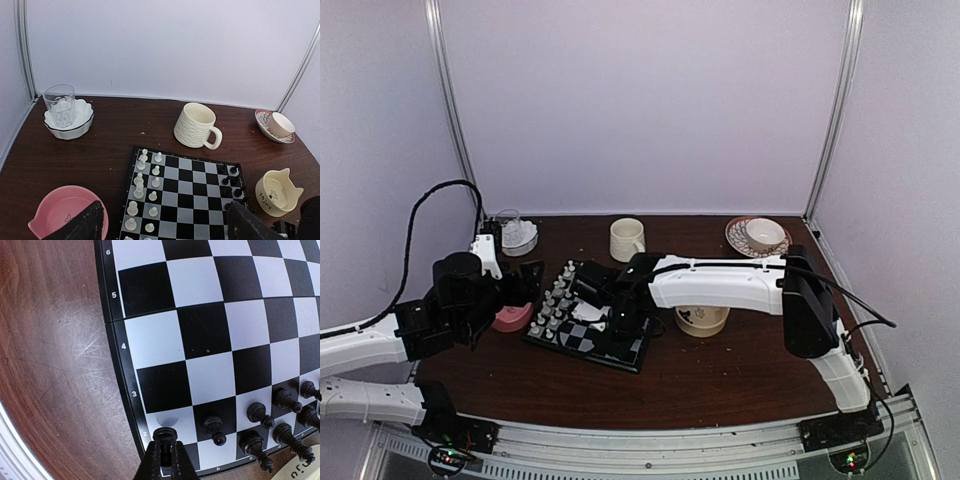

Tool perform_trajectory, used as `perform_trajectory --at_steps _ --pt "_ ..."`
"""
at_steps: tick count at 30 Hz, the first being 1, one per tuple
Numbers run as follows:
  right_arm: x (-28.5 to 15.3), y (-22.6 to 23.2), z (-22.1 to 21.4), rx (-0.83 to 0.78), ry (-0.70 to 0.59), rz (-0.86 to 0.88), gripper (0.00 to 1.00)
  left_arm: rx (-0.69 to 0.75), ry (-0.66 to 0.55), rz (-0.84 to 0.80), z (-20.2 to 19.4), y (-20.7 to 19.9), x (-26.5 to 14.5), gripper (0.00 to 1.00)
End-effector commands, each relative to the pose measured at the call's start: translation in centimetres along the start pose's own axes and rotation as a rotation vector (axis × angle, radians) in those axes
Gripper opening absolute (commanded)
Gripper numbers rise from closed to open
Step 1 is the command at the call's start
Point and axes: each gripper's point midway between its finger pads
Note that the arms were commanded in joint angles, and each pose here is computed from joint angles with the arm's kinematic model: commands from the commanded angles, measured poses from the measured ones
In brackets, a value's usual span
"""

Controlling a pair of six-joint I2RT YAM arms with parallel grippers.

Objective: Set up the chess pieces on the board

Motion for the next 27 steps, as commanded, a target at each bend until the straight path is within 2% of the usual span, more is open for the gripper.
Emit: perform_trajectory --at_steps 1,21,23,27 --pt "0.09 -0.27 0.05 -0.020 0.014 -0.041 0.05 -0.011 -0.035 -0.012 0.74 -0.15 -0.02 0.86" --pt "0.90 -0.26 -0.09 -0.036 0.035 -0.053 0.11 -0.003 -0.024 -0.027 0.53 -0.53 0.14 0.85" --pt "0.91 -0.38 -0.02 -0.035 0.035 -0.057 0.14 -0.002 -0.025 -0.027 0.54 -0.53 0.15 0.85" --pt "0.92 -0.52 0.04 -0.035 0.033 -0.065 0.27 -0.004 -0.024 -0.031 0.57 -0.60 0.10 0.85"
Point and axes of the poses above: each gripper's point midway between its finger pads, its own x axis out along the fingers, its own y axis along the line the jaws close on, z = x × y, and after that the axes turned 8 degrees about -x, right-handed
